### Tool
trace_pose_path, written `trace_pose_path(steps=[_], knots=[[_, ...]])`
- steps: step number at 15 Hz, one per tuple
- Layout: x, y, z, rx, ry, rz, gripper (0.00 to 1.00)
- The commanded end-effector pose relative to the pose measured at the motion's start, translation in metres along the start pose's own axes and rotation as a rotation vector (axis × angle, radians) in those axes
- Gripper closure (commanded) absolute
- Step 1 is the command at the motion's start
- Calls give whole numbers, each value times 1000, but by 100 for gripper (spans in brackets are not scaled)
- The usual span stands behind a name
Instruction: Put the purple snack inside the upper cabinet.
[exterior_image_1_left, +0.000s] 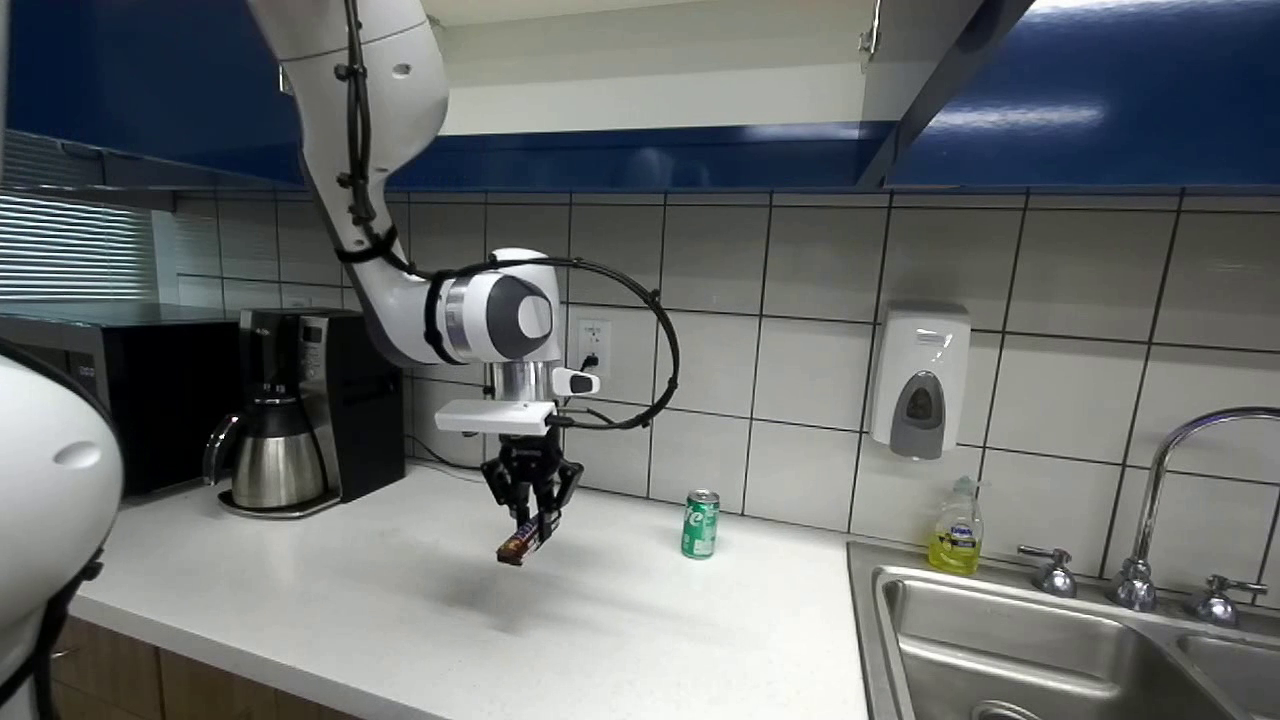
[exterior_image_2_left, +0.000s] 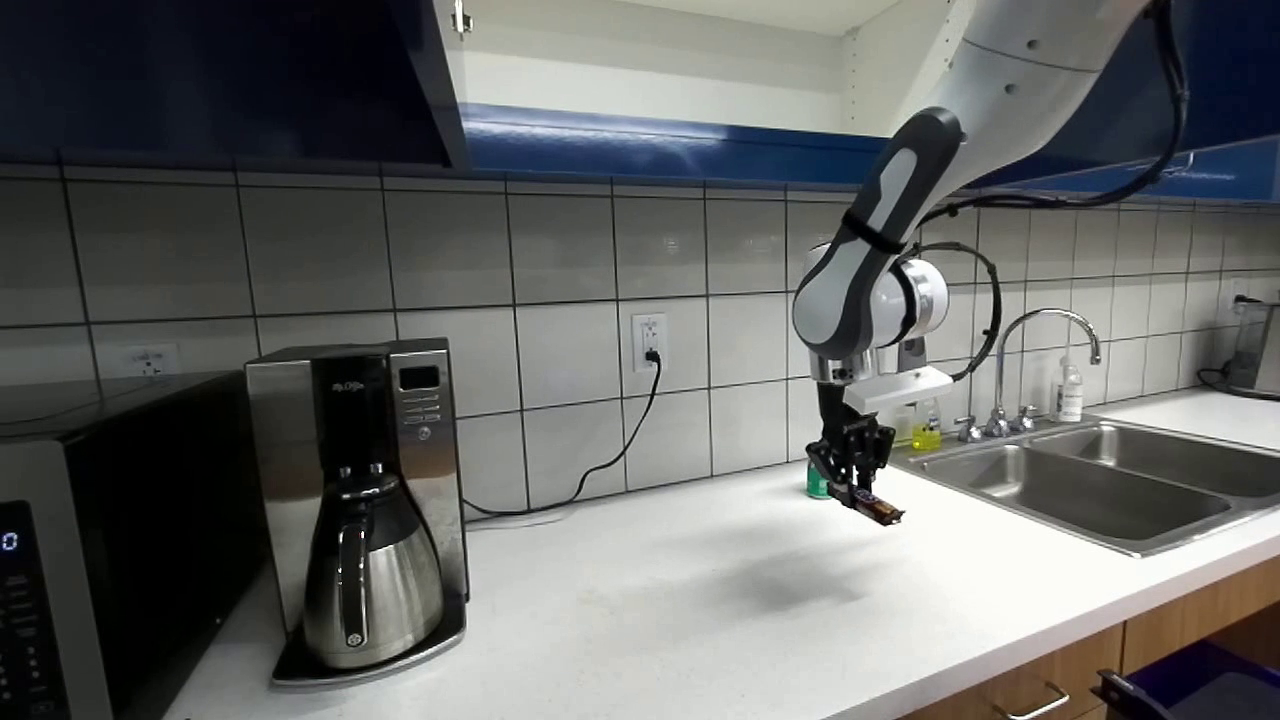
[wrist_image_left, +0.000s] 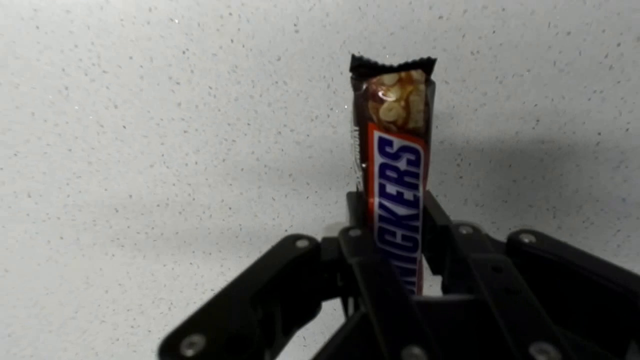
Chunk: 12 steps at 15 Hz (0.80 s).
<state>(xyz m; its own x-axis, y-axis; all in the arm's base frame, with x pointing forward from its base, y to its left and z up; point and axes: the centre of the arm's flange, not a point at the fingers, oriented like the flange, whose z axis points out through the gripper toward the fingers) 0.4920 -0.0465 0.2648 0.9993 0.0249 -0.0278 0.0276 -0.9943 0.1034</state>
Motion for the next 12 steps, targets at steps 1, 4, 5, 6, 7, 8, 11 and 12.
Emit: trace_pose_path(steps=[1,4,5,6,7,8,11,12], knots=[[-54,6,-46,-9,12,14,93],[-83,16,-76,-7,28,29,93],[-90,20,-86,-7,32,39,93],[-98,24,-98,-9,38,50,93],[-104,30,-110,-13,43,59,93],[-110,37,-125,-18,51,73,93],[-123,58,-177,-38,88,110,93],[-127,64,-195,-48,105,116,93]])
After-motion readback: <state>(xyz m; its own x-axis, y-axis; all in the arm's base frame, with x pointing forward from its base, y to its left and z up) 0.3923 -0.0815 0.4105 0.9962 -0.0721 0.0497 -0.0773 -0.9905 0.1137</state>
